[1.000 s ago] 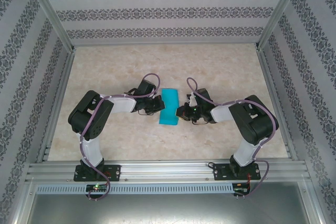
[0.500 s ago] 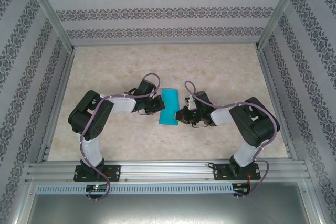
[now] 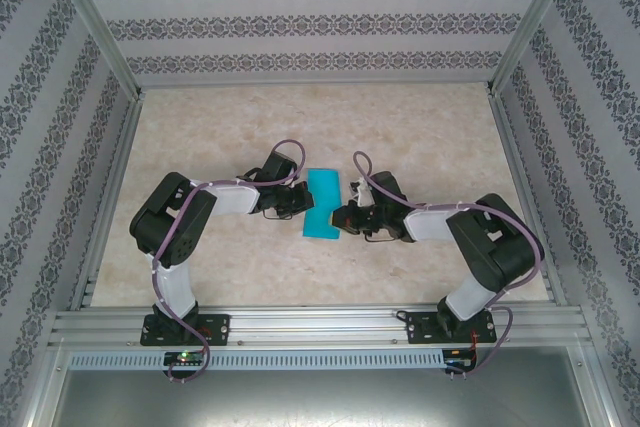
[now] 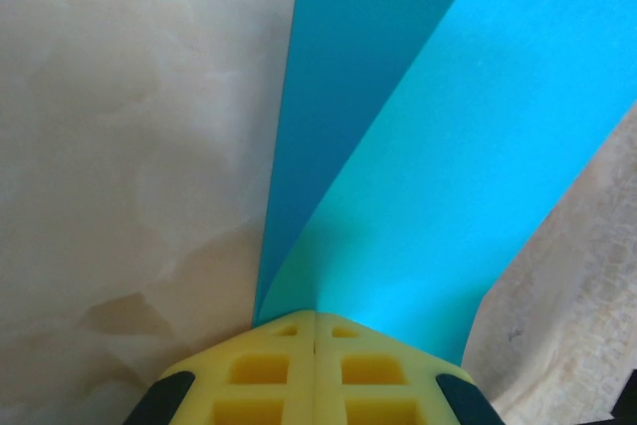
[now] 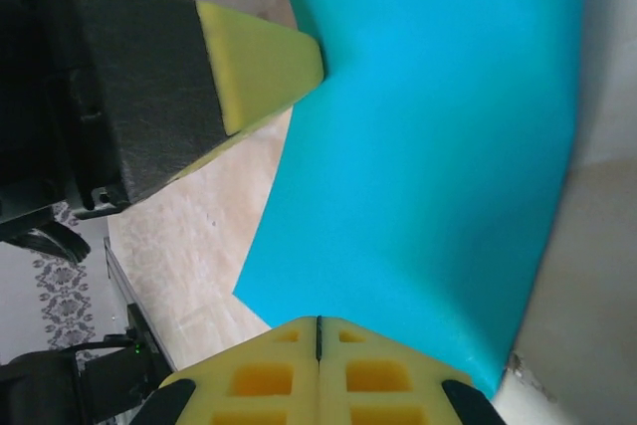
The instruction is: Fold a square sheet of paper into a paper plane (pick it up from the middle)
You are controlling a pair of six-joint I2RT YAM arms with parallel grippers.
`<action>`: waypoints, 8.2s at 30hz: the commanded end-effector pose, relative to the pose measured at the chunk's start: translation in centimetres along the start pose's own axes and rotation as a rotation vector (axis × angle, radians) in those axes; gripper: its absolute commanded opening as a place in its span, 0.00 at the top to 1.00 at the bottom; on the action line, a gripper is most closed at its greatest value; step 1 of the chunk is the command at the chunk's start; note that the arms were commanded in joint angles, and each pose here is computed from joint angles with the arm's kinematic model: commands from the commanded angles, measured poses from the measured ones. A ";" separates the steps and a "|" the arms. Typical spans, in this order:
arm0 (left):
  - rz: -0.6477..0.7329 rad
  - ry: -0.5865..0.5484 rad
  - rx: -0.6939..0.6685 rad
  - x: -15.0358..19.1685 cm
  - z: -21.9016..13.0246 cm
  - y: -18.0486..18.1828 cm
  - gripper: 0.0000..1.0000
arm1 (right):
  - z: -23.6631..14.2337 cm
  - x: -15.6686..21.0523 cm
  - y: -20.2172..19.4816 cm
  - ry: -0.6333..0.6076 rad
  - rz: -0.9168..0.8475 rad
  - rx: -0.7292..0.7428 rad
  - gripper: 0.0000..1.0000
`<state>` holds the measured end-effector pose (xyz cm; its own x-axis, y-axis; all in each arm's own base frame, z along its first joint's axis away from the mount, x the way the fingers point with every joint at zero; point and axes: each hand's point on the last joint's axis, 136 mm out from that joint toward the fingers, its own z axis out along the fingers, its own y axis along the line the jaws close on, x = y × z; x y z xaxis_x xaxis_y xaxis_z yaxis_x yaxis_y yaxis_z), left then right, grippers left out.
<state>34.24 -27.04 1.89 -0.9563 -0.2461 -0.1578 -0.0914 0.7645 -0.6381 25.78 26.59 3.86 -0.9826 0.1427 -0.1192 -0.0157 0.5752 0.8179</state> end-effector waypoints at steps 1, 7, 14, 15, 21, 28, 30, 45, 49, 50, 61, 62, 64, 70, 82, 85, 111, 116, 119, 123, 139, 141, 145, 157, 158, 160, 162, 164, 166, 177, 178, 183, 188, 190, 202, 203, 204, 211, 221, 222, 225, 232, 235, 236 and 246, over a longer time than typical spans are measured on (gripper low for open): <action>-0.018 0.063 -0.113 2.2 0.5 2.9 1.00 | 0.7 1.4 -1.7 0.024 0.029 0.016 0.95; -0.024 0.060 -0.105 2.1 0.6 2.7 1.00 | 1.0 2.4 -3.2 0.057 0.033 0.058 0.95; -0.023 0.058 -0.103 2.0 0.6 2.7 1.00 | 0.2 2.3 -0.1 0.051 -0.037 -0.003 0.94; -0.022 0.059 -0.102 2.0 0.6 2.6 1.00 | 0.2 2.5 0.0 0.057 -0.040 -0.012 0.94; -0.021 0.057 -0.099 2.0 0.6 2.5 1.00 | 0.1 2.7 -3.0 0.043 -0.007 0.062 0.94; -0.018 0.056 -0.095 1.9 0.5 2.4 1.00 | -0.6 2.0 -1.1 0.035 -0.039 -0.004 0.93; -0.019 0.058 -0.100 2.0 0.5 2.5 1.00 | -1.6 0.4 0.5 -0.021 -0.068 -0.024 0.93; -0.015 0.053 -0.129 2.2 0.2 3.2 1.00 | -0.5 -7.3 -0.9 -0.115 -0.040 0.000 0.92; -0.014 0.061 -0.138 2.5 0.4 3.6 1.00 | -0.4 -6.9 -0.6 -0.109 -0.050 -0.025 0.92; -0.014 0.060 -0.133 2.4 0.4 3.5 1.00 | -0.6 -6.9 -0.4 -0.112 -0.056 -0.026 0.92; -0.010 0.066 -0.136 2.5 0.4 3.5 1.00 | 0.9 -7.0 -3.3 -0.101 -0.019 0.056 0.90; -0.010 0.065 -0.138 2.5 0.4 3.5 1.00 | 1.0 -6.8 -3.7 -0.098 -0.012 0.063 0.91; -0.008 0.065 -0.139 2.5 0.4 3.5 1.00 | 0.8 -6.2 -5.2 -0.089 0.022 0.123 0.91; -0.010 0.065 -0.134 2.4 0.5 3.5 1.00 | -0.2 -7.0 -1.4 -0.106 -0.029 0.058 0.91; -0.016 0.069 -0.132 2.5 0.6 3.6 1.00 | 0.9 -9.7 -0.4 -0.122 -0.044 0.041 0.91; -0.015 0.065 -0.132 2.5 0.6 3.6 1.00 | 1.6 -8.8 -2.0 -0.109 -0.021 0.081 0.91; -0.009 0.059 -0.138 2.5 0.1 3.5 1.00 | 1.7 -10.8 -4.0 -0.131 0.074 0.147 0.91; -0.006 0.061 -0.138 2.5 0.0 3.4 1.00 | 1.6 -10.7 -3.6 -0.118 0.074 0.128 0.90; -0.006 0.059 -0.141 2.4 0.0 3.4 1.00 | 0.6 -11.8 -1.4 -0.137 0.043 0.101 0.90; -0.005 0.061 -0.141 2.5 0.0 3.4 1.00 | -0.6 -13.3 0.6 -0.173 0.020 0.084 0.89; -0.006 0.065 -0.146 2.5 -0.1 3.4 1.00 | 1.7 -12.3 -5.3 -0.136 0.123 0.246 0.89; -0.005 0.066 -0.149 2.6 -0.1 3.5 1.00 | 1.3 -12.5 -4.8 -0.146 0.115 0.252 0.89; -0.004 0.068 -0.150 2.6 -0.1 3.5 1.00 | -0.1 -14.1 -1.5 -0.187 0.086 0.167 0.89; -0.005 0.073 -0.143 2.6 0.0 3.4 1.00 | 0.3 -15.7 -1.6 -0.199 0.141 0.101 0.89; -0.003 0.071 -0.142 2.5 0.0 3.4 1.00 | 0.5 -15.6 -1.9 -0.193 0.146 0.107 0.89; -0.001 0.074 -0.142 2.5 0.1 3.3 1.00 | 1.0 -15.2 -2.9 -0.176 0.164 0.128 0.90; -0.002 0.075 -0.144 2.6 0.1 3.4 1.00 | 1.4 -14.5 -4.3 -0.154 0.199 0.168 0.91; -0.003 0.077 -0.140 2.6 0.1 3.3 1.00 | 1.6 -14.1 -4.8 -0.157 0.204 0.170 0.91; 0.000 0.077 -0.145 2.5 0.1 3.3 1.00 | 1.7 -14.1 -5.0 -0.155 0.211 0.178 0.91; 0.002 0.074 -0.143 2.3 0.0 3.1 1.00 | -1.2 -16.3 0.5 -0.194 0.167 0.116 0.90; 0.000 0.073 -0.140 2.3 -0.1 3.0 1.00 | -1.2 -16.2 0.4 -0.187 0.175 0.114 0.90; 0.003 0.072 -0.141 2.3 -0.2 2.9 1.00 | 0.0 -14.9 -0.7 -0.148 0.211 0.104 0.90; 0.004 0.074 -0.131 2.2 -0.1 2.7 1.00 | 0.9 -14.2 -2.9 -0.141 0.269 0.141 0.90; 0.005 0.074 -0.132 2.2 0.0 2.7 1.00 | 1.2 -14.0 -3.8 -0.137 0.286 0.168 0.90; 0.006 0.074 -0.134 2.3 -0.2 2.7 1.00 | -1.9 -15.7 -0.3 -0.225 0.194 0.153 0.90; 0.005 0.073 -0.133 2.3 -0.2 2.7 1.00 | -1.5 -15.7 -0.4 -0.221 0.196 0.143 0.90; 0.007 0.070 -0.131 2.2 -0.3 2.7 1.00 | -1.2 -15.5 -0.6 -0.215 0.205 0.133 0.90; 0.007 0.068 -0.131 2.3 -0.4 2.7 1.00 | 0.9 -14.5 -3.8 -0.173 0.280 0.173 0.90; 0.001 0.078 -0.127 2.4 -0.1 2.7 1.00 | 0.5 -14.4 -2.6 -0.149 0.247 0.149 0.90; 0.002 0.079 -0.125 2.3 0.0 2.6 1.00 | 0.0 -14.7 -1.4 -0.154 0.231 0.126 0.90; 0.005 0.075 -0.117 2.2 -0.1 2.4 1.00 | -1.4 -14.8 0.7 -0.179 0.193 0.105 0.89; 0.023 0.075 -0.079 1.8 0.0 1.3 1.00 | -1.0 -10.1 0.9 -0.139 0.184 0.108 0.89; 0.031 0.074 -0.066 1.6 0.0 0.8 1.00 | -0.2 -7.8 0.7 -0.110 0.189 0.100 0.89; 0.033 0.074 -0.064 1.6 0.0 0.7 1.00 | 0.0 -7.2 0.7 -0.100 0.189 0.101 0.89; 0.035 0.076 -0.075 1.7 0.1 1.1 1.00 | 1.0 -1.8 -1.6 0.000 0.204 0.133 0.89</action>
<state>33.66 -26.72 1.99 -0.9670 -0.2059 -0.1501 -0.0739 0.7904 -0.6081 28.75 25.96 2.15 -0.9570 0.2875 0.0399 0.2240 0.6441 0.7314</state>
